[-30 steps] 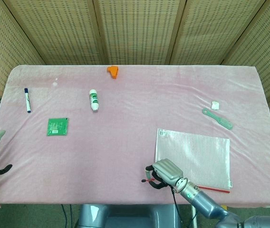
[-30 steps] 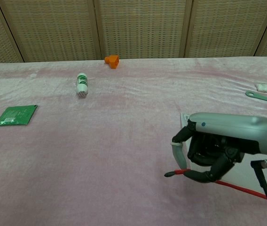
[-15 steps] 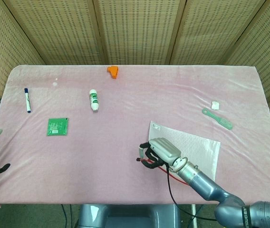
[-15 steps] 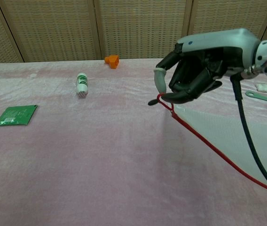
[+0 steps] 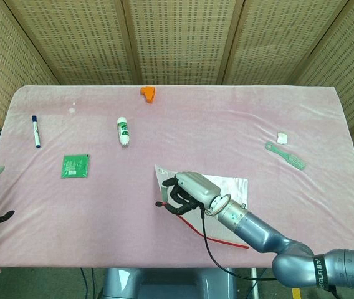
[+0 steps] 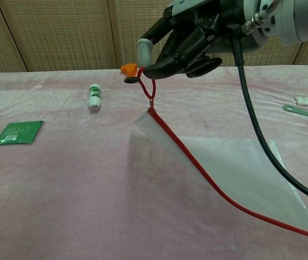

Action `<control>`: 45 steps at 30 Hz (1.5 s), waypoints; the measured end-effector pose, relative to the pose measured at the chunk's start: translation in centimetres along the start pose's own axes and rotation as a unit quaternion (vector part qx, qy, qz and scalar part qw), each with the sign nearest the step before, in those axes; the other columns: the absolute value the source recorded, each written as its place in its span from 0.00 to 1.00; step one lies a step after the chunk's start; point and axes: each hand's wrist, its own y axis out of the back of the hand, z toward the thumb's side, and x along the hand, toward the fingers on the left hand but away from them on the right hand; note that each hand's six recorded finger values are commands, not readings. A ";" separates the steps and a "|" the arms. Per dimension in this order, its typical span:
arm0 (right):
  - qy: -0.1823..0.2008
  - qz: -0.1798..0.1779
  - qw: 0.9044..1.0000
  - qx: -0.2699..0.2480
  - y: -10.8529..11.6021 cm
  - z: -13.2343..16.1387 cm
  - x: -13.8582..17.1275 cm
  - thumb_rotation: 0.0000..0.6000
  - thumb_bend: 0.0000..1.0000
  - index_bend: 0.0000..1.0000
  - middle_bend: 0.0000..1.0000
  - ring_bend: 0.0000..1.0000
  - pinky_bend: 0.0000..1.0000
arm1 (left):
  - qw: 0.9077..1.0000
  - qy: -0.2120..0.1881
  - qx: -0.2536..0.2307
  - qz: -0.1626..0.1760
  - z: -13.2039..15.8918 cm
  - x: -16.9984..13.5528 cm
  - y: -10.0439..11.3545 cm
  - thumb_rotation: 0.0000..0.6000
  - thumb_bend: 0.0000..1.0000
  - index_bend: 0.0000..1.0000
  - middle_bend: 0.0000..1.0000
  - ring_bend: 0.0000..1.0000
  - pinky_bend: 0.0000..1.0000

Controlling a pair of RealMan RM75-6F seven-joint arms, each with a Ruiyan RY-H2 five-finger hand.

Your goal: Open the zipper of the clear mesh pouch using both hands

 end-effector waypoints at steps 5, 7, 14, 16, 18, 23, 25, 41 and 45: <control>-0.003 0.003 1.000 -0.020 0.3 -0.4 -0.4 1.00 1.00 0.83 0.98 0.94 1.00 | 0.999 -0.035 -0.021 0.005 1.3 1.8 -0.2 1.00 0.00 0.00 0.15 0.10 0.11; -0.006 0.004 0.999 -0.033 0.5 -0.6 -0.6 1.00 1.00 0.83 0.98 0.94 1.00 | 0.997 -0.062 -0.036 0.009 2.4 2.9 -0.3 1.00 0.00 0.00 0.43 0.33 0.33; -0.007 -0.001 0.998 -0.068 1.4 -0.9 -1.0 1.00 1.00 0.83 0.98 0.94 1.00 | 0.975 -0.201 -0.092 -0.005 9.1 6.8 -1.3 1.00 0.00 0.26 0.98 0.87 1.00; -0.008 -0.001 0.997 -0.079 1.7 -0.9 -1.0 1.00 1.00 0.83 0.98 0.94 1.00 | 0.964 -0.240 -0.112 -0.017 11.3 7.9 -2.1 1.00 0.00 0.27 1.00 0.89 1.00; -0.010 -0.002 0.997 -0.079 2.1 -1.0 -1.0 1.00 1.00 0.83 0.98 0.94 1.00 | 0.954 -0.267 -0.137 -0.030 13.5 8.9 -3.0 1.00 0.00 0.27 1.00 0.89 1.00; -0.015 -0.004 0.997 -0.077 2.6 -1.3 -1.2 1.00 1.00 0.83 0.98 0.94 1.00 | 0.915 -0.330 -0.220 -0.076 20.9 10.5 -5.3 1.00 0.00 0.30 1.00 0.89 1.00; -0.017 -0.005 0.997 -0.078 2.8 -1.4 -1.4 1.00 1.00 0.83 0.98 0.94 1.00 | 0.901 -0.345 -0.246 -0.091 23.2 10.8 -5.7 1.00 0.00 0.30 1.00 0.89 1.00; -0.032 -0.019 0.996 -0.083 4.7 -2.1 -2.0 1.00 1.00 0.83 0.98 0.94 1.00 | 0.844 -0.378 -0.342 -0.167 31.8 12.1 -6.1 1.00 0.00 0.40 1.00 0.89 1.00; -0.031 -0.018 0.996 -0.084 4.6 -2.1 -2.1 1.00 1.00 0.83 0.98 0.94 1.00 | 0.843 -0.386 -0.335 -0.170 32.6 12.0 -6.2 1.00 0.00 0.39 1.00 0.89 1.00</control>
